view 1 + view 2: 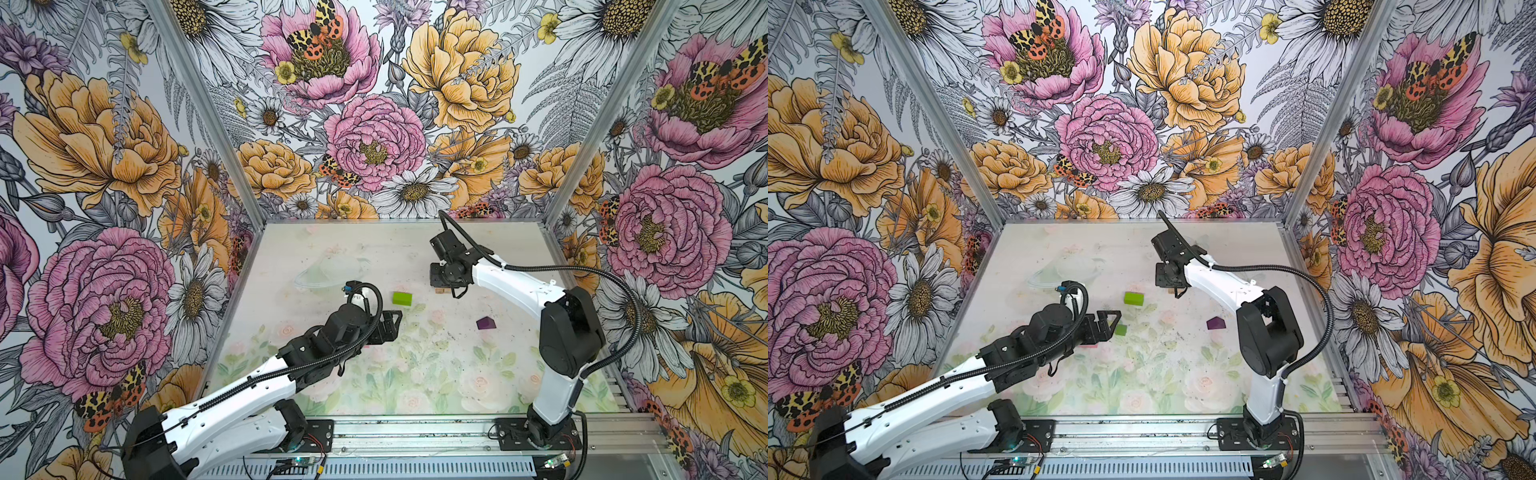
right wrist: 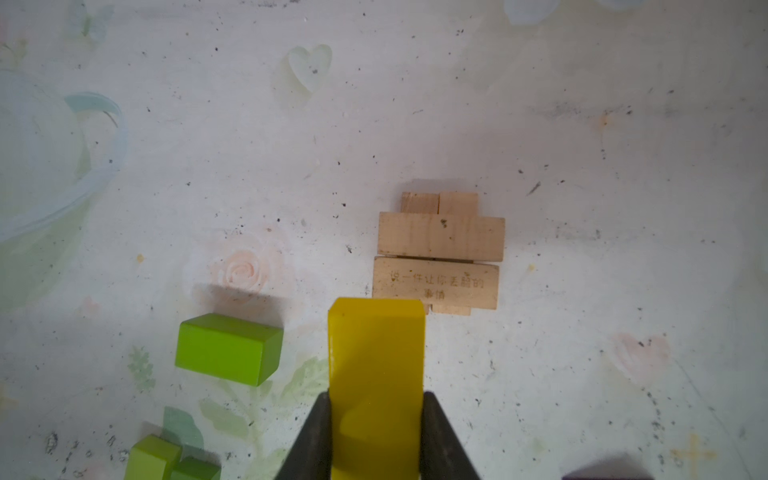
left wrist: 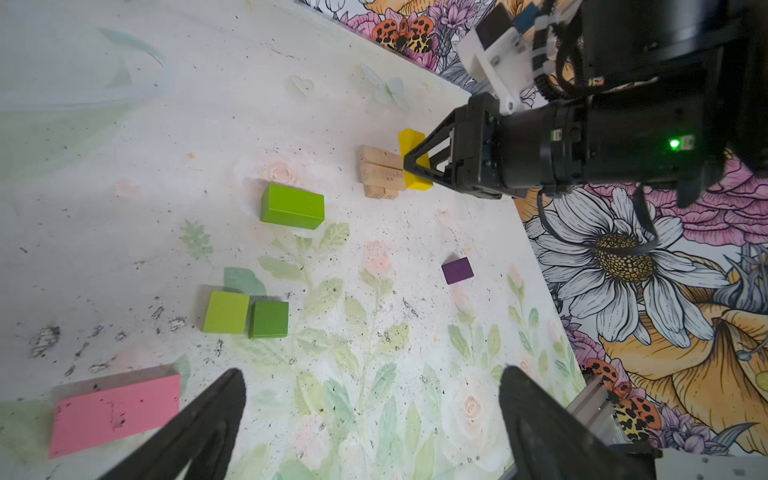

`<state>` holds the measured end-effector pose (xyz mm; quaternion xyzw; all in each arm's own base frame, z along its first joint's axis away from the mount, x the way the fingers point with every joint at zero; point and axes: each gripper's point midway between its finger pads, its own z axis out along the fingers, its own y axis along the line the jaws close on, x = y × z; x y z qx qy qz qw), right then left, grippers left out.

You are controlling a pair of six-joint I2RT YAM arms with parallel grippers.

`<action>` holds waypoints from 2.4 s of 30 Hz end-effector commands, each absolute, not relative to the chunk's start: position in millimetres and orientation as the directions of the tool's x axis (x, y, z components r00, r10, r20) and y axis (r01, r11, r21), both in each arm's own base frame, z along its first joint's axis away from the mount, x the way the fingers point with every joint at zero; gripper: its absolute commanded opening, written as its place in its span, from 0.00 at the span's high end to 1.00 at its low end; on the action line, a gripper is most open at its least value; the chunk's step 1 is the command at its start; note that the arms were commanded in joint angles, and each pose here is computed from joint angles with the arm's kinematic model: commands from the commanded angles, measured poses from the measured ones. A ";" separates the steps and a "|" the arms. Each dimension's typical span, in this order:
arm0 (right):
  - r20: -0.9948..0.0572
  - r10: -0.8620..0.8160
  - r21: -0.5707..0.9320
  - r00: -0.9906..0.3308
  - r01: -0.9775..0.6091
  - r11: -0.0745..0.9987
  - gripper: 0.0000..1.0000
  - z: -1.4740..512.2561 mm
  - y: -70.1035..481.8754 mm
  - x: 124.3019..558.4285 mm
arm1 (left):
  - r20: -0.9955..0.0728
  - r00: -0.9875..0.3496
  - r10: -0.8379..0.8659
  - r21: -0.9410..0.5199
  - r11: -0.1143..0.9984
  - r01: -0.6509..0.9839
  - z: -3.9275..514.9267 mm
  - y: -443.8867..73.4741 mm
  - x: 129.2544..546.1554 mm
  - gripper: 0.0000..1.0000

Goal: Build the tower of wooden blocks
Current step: 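Lift the yellow bar and carry it above the wooden stack, then lower the yellow bar onto the top of the wooden stack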

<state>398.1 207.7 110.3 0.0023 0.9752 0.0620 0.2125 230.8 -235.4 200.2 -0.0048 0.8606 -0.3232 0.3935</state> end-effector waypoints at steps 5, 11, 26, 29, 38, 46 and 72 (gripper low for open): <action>-0.390 0.040 0.136 -0.920 -0.015 0.991 0.74 97.8 203.2 421.9 | -0.693 -0.678 -0.245 -0.578 0.751 0.319 220.1 -254.4 240.1 0.03; -0.370 0.052 0.138 -0.927 0.001 0.990 0.74 87.9 198.7 434.8 | -0.686 -0.681 -0.255 -0.582 0.754 0.304 217.0 -250.4 245.6 0.03; -0.336 0.061 0.141 -0.940 0.014 0.990 0.74 71.7 198.0 446.4 | -0.676 -0.684 -0.274 -0.591 0.756 0.281 212.4 -242.7 254.1 0.03; -0.333 0.059 0.135 -0.941 0.014 0.991 0.74 70.0 197.0 446.8 | -0.673 -0.686 -0.276 -0.593 0.756 0.278 210.7 -241.5 254.7 0.03; -0.323 0.063 0.122 -0.944 0.024 0.992 0.73 63.2 192.6 449.8 | -0.669 -0.686 -0.285 -0.598 0.754 0.270 208.9 -238.2 256.7 0.03; -0.318 0.063 0.117 -0.946 0.026 0.993 0.73 61.0 191.2 453.1 | -0.668 -0.685 -0.290 -0.600 0.754 0.266 209.5 -236.2 258.3 0.03; -0.290 0.068 0.120 -0.955 0.035 0.992 0.68 51.6 190.6 450.5 | -0.660 -0.691 -0.294 -0.601 0.759 0.251 202.7 -234.9 261.8 0.03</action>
